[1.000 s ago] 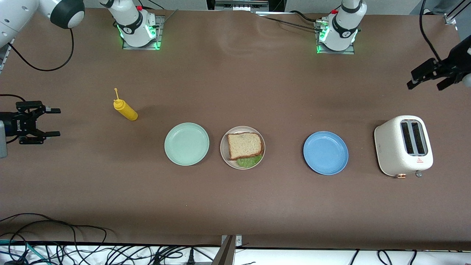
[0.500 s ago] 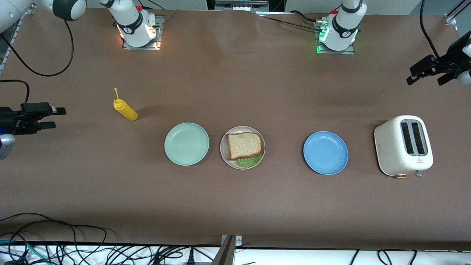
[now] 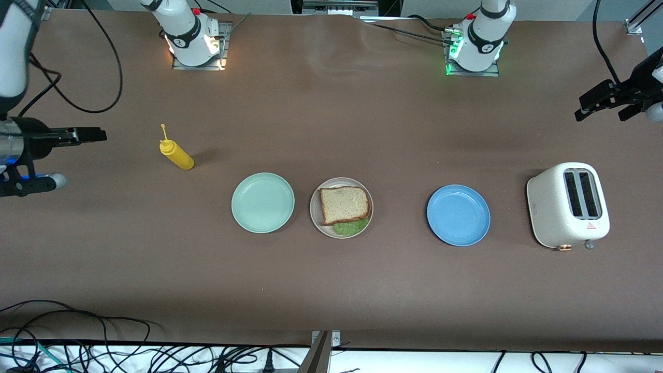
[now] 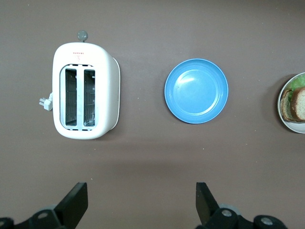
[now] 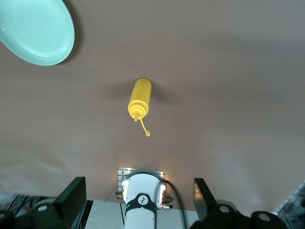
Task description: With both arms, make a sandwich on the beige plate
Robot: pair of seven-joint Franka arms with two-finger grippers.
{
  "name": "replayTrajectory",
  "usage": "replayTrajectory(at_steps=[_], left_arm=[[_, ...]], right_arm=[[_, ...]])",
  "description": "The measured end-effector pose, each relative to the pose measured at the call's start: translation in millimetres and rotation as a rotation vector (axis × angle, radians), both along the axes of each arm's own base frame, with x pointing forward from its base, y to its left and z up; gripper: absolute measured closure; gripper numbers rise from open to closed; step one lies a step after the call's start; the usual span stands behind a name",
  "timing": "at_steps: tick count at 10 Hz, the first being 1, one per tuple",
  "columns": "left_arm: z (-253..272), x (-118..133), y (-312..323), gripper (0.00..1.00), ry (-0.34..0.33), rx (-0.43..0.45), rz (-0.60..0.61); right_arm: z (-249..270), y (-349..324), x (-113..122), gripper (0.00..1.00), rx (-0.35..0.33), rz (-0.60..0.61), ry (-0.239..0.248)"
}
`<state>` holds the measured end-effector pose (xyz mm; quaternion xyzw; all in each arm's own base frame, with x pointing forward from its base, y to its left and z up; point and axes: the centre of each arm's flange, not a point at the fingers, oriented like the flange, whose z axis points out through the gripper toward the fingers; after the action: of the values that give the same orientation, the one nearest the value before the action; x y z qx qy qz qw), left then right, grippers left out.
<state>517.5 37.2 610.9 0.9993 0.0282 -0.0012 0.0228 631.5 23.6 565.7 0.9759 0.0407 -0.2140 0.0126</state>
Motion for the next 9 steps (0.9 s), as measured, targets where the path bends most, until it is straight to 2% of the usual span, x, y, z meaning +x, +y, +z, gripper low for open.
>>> replayTrajectory(at_steps=[3,4,5,7,9], left_arm=[[-2,3,1,0.0,0.004,0.0,0.001],[-3,3,2,0.0,0.005,0.0,0.003],[-3,4,3,0.0,0.006,0.0,0.006],[-3,4,4,0.0,0.005,0.001,0.009],[-3,4,4,0.0,0.004,0.001,0.008]], right_arm=[[-3,-21,-6,0.0,-0.023,-0.039,-0.109],[-7,-28,-15,0.0,-0.021,-0.053,-0.158],[-8,-32,-30,0.0,-0.022,-0.076,-0.185],[-4,-34,-50,0.0,-0.037,-0.143,-0.203],[-2,-40,-53,0.0,-0.045,-0.177,-0.218]])
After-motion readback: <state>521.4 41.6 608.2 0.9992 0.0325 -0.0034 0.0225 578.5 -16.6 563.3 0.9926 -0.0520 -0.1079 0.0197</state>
